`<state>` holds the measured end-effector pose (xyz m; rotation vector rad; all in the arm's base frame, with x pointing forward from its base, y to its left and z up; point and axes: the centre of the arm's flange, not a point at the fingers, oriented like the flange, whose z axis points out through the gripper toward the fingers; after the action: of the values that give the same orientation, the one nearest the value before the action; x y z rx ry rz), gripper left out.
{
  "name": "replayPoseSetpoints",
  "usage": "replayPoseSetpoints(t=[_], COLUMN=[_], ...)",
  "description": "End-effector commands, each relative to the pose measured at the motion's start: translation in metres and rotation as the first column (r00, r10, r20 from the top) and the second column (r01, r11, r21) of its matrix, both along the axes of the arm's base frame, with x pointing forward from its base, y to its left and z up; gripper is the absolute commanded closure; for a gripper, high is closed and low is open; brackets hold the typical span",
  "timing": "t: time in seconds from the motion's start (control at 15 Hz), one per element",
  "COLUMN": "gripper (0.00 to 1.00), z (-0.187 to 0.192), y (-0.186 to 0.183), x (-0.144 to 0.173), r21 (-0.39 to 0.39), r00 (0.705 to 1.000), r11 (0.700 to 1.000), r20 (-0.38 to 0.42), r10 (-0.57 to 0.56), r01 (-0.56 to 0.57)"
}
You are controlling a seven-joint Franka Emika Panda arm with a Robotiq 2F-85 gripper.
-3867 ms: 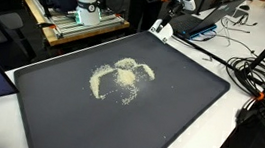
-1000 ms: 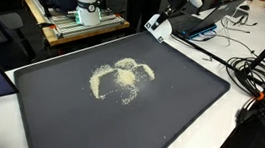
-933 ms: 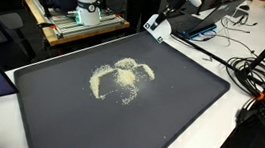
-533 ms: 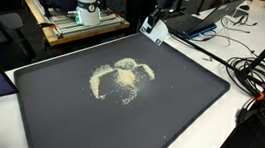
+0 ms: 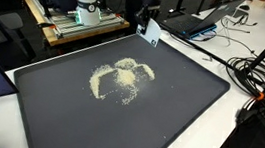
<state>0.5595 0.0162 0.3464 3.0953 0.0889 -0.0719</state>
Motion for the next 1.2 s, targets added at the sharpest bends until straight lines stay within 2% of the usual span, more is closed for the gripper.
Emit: replayPoseSetpoints(t=[0.0, 0.27, 0.33, 0.73, 0.8, 0.93, 1.13], gripper=[0.99, 0.99, 0.99, 0.99, 0.99, 0.99, 0.99], z=[0.009, 0.012, 0.014, 0.015, 0.014, 0.011, 0.012], y=[-0.014, -0.039, -0.047, -0.071, -0.072, -0.074, -0.077], x=[-0.02, -0.025, -0.027, -0.033, -0.032, -0.033, -0.036], r21=[0.021, 0.066, 0.138, 0.347, 0.344, 0.241, 0.124], r00=[0.996, 0.99, 0.991, 0.986, 0.983, 0.971, 0.959], r11=[0.998, 0.99, 0.983, 0.928, 0.926, 0.947, 0.955], r20=[0.059, 0.053, 0.045, 0.045, 0.046, 0.051, 0.053], r10=[-0.065, -0.131, -0.125, -0.159, -0.179, -0.232, -0.279], r01=[0.064, 0.128, 0.118, 0.134, 0.153, 0.213, 0.271])
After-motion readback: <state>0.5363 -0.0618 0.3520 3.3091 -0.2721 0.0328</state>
